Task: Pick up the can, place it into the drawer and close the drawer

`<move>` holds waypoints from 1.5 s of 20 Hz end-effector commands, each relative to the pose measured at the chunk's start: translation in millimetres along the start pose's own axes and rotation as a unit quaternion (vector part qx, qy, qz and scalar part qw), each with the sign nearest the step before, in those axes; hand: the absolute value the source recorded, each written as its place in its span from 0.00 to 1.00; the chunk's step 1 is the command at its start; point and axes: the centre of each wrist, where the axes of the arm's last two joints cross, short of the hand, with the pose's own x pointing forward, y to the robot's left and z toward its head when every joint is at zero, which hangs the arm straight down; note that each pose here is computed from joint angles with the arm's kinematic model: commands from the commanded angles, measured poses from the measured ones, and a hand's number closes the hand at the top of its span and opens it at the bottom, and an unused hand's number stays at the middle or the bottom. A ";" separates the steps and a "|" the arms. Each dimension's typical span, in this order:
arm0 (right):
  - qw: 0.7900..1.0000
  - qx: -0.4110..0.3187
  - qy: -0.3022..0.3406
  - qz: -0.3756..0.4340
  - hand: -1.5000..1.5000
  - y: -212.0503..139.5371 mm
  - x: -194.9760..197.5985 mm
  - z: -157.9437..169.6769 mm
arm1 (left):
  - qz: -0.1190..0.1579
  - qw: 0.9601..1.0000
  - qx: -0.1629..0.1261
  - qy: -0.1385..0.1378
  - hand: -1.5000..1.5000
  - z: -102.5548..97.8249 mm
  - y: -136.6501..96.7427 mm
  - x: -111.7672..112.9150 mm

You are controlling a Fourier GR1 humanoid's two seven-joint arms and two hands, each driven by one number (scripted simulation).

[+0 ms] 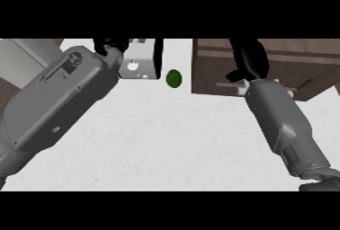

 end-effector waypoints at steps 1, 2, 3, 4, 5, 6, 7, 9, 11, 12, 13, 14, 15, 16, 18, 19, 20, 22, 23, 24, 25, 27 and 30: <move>1.000 -0.005 0.010 -0.004 0.00 -4.0 5.6 -13.2 | -0.005 1.000 0.001 0.001 0.00 7.2 6.6 -1.0; 1.000 -0.023 0.015 -0.003 0.00 -8.6 10.0 -19.7 | 0.000 1.000 -0.011 -0.001 0.00 6.6 -5.2 9.2; 0.999 -0.028 0.016 -0.003 0.00 -25.1 -7.1 -30.2 | -0.008 1.000 -0.008 -0.005 0.00 -0.9 16.6 7.5; 0.999 -0.028 0.015 0.005 0.00 -5.6 -10.5 -11.6 | 0.004 1.000 -0.007 -0.015 0.00 11.2 -7.6 9.3; 1.000 -0.021 0.018 0.007 0.00 -17.3 -0.1 -27.2 | -0.003 1.000 -0.005 -0.001 0.00 4.5 1.9 19.8; 0.999 -0.031 0.019 0.013 0.00 -16.9 -5.4 -25.3 | -0.003 1.000 -0.012 -0.013 0.00 9.5 3.5 13.6; 0.999 -0.028 0.026 0.013 0.00 -30.0 -12.5 -35.1 | 0.000 1.000 -0.006 -0.006 0.00 4.2 1.9 24.9; 0.999 -0.034 0.028 0.017 0.00 -37.1 -11.4 -42.0 | -0.001 1.000 -0.011 -0.007 0.00 13.7 7.0 11.3; 0.999 -0.034 0.030 0.019 0.00 -39.1 -3.3 -46.9 | 0.002 1.000 -0.016 -0.004 0.00 11.9 6.1 15.1; 0.999 -0.032 0.028 0.025 0.00 -47.5 -2.7 -53.9 | 0.007 1.000 -0.020 -0.006 0.00 9.5 5.0 32.3; 0.998 -0.037 0.039 0.017 0.00 -37.1 -5.7 -44.9 | 0.000 1.000 -0.018 -0.002 0.00 12.9 10.9 17.0; 0.999 -0.038 0.035 0.016 0.00 -50.2 -9.7 -54.2 | 0.003 1.000 -0.014 -0.002 0.00 10.6 7.2 24.1; 0.998 -0.034 0.040 0.020 0.00 -44.7 -15.4 -48.3 | -0.003 1.000 -0.022 -0.010 0.00 12.2 12.8 24.3; 0.999 -0.028 0.038 0.008 0.00 -60.4 -11.6 -61.6 | 0.000 1.000 -0.020 0.001 0.00 17.5 10.3 16.1; 1.000 0.004 0.010 -0.022 0.00 -53.8 -1.9 -60.3 | 0.002 1.000 -0.018 0.005 0.00 16.8 16.5 14.2; 0.998 -0.001 0.008 -0.056 0.00 -58.7 -12.5 -60.7 | -0.004 1.000 -0.023 -0.003 0.00 13.8 24.3 27.2; 0.995 0.000 0.008 -0.100 0.00 -61.2 -0.9 -66.1 | 0.002 1.000 -0.025 -0.014 0.00 13.7 13.7 34.6; 0.982 0.008 0.032 -0.184 0.00 -47.6 18.5 -61.6 | 0.000 1.000 -0.027 0.000 0.00 19.4 11.0 17.6; 0.975 0.004 0.036 -0.219 0.00 -50.2 18.2 -63.6 | 0.001 1.000 -0.016 -0.008 0.00 13.2 18.4 17.1; 0.968 0.005 0.049 -0.247 0.00 -44.8 15.4 -59.0 | 0.001 1.000 -0.016 -0.005 0.00 14.8 19.6 23.8; 0.960 0.005 0.057 -0.274 0.00 -42.5 22.4 -59.1 | -0.001 1.000 -0.022 0.001 0.00 15.2 17.8 21.1; 0.943 -0.007 0.066 -0.327 0.00 -47.8 20.9 -63.0 | -0.001 1.000 -0.020 0.002 0.00 16.4 18.5 16.4; 0.935 -0.009 0.073 -0.347 0.00 -41.4 8.3 -55.1 | 0.004 1.000 -0.026 0.005 0.00 20.3 23.3 24.4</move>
